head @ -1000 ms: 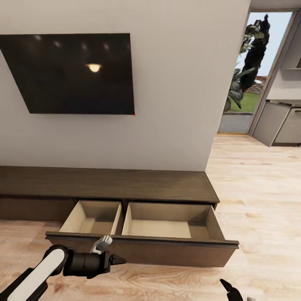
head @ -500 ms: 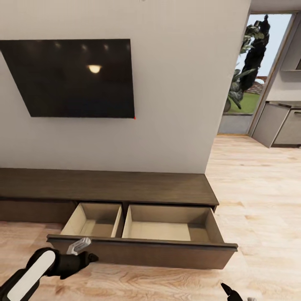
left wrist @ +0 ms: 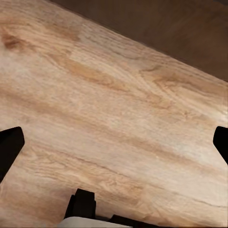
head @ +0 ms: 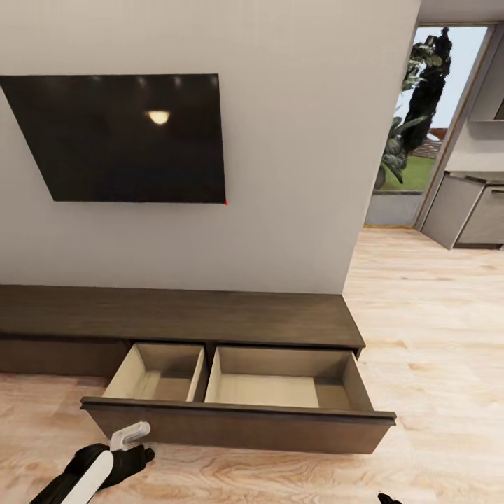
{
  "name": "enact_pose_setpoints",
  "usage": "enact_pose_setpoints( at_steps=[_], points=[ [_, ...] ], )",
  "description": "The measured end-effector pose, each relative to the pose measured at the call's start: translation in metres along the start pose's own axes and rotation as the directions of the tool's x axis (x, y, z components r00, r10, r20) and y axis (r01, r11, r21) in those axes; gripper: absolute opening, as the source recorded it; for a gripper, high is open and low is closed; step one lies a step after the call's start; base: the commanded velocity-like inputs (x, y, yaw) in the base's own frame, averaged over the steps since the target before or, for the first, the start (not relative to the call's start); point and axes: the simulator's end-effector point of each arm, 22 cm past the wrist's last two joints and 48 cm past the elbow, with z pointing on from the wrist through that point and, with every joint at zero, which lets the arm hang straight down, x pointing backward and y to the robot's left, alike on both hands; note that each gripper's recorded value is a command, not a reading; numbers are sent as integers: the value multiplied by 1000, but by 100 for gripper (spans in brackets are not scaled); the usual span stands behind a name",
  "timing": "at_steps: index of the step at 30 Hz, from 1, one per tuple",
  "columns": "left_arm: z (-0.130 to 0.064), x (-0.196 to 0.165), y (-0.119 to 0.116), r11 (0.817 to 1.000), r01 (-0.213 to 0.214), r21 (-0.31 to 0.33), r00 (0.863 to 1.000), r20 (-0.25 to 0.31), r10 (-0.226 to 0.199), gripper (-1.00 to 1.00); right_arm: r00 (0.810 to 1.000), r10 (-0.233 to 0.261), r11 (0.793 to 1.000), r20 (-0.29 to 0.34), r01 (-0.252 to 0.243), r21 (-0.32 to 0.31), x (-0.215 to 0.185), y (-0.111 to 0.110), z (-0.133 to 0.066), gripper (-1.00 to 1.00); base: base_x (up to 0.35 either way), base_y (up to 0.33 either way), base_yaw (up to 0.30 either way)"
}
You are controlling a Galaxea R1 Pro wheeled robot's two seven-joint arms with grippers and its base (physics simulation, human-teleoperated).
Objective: Place each of the two pumpkins and all three candles from the living room inside a cabinet in the living room (use any cabinet), then make sure every cabinet is closed, and position the cauldron so it is next to a table in the living room.
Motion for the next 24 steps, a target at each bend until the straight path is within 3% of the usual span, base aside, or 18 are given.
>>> enact_pose_setpoints(
  at_steps=[8, 14, 18, 24],
  points=[
    [10, 11, 7, 995, -35, -98, 996, 80, 43, 100, 998, -62, 994, 7, 61, 86, -7, -13, -13, 100, 0, 0, 0],
    [13, 24, 23, 981, -80, -176, 988, 113, 101, 100, 987, -162, 970, 14, 157, 185, -17, -27, -24, 100, 0, 0, 0],
    [11, 29, 41, 974, -64, -215, 985, 142, 96, 100, 974, -228, 953, -16, 226, 199, 1, -15, -29, 100, 0, 0, 0],
    [5, 36, 41, 973, -57, -224, 986, 141, 90, 100, 958, -283, 941, -52, 287, 177, 26, 6, -36, 100, 0, 0, 0]
  ],
)
